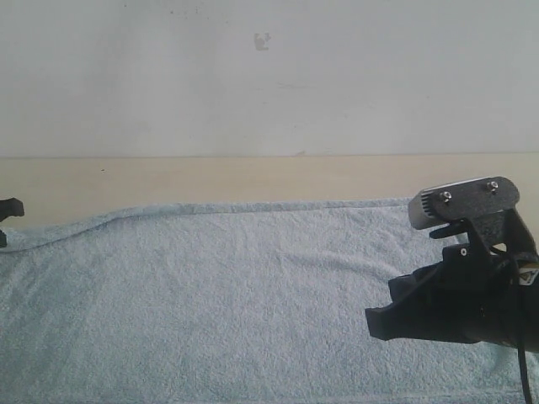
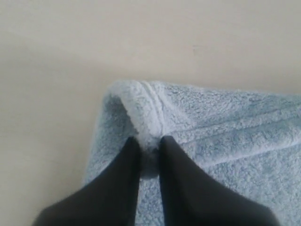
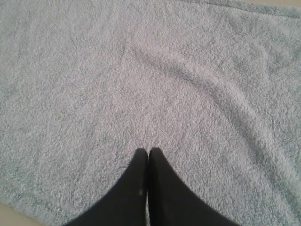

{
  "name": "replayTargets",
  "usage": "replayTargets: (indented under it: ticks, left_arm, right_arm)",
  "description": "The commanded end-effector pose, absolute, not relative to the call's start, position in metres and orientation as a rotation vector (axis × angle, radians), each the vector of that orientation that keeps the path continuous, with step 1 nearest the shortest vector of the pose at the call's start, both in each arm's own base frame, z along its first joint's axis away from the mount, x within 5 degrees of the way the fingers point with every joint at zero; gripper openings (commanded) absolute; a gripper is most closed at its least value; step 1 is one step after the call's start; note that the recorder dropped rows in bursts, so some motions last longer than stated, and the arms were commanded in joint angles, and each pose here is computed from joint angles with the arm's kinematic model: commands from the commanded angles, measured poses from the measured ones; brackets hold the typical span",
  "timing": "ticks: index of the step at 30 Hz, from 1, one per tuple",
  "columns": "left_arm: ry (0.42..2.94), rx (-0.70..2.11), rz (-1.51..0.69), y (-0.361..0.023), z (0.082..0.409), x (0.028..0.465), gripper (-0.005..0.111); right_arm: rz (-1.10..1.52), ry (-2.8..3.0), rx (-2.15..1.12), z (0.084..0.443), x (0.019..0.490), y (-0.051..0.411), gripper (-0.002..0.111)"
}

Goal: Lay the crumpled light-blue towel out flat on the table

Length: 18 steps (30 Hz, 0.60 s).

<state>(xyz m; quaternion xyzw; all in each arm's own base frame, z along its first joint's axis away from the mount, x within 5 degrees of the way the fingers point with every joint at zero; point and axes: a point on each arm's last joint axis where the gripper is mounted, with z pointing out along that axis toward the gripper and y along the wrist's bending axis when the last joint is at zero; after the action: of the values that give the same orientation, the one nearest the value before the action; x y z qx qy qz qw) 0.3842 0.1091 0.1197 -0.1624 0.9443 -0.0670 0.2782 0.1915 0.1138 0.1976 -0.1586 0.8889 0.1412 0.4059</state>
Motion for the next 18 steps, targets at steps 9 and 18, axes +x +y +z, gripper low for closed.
replayTargets:
  ticks: [9, 18]
  left_arm:
    - [2.287, -0.544, -0.210, 0.124, 0.163, 0.429, 0.004]
    - [2.358, -0.526, -0.436, 0.115, 0.150, 0.448, 0.079]
  right_arm:
    - [0.357, 2.224, -0.394, 0.201, 0.192, 0.114, 0.000]
    - [0.368, 2.246, -0.407, 0.199, 0.190, 0.115, 0.000]
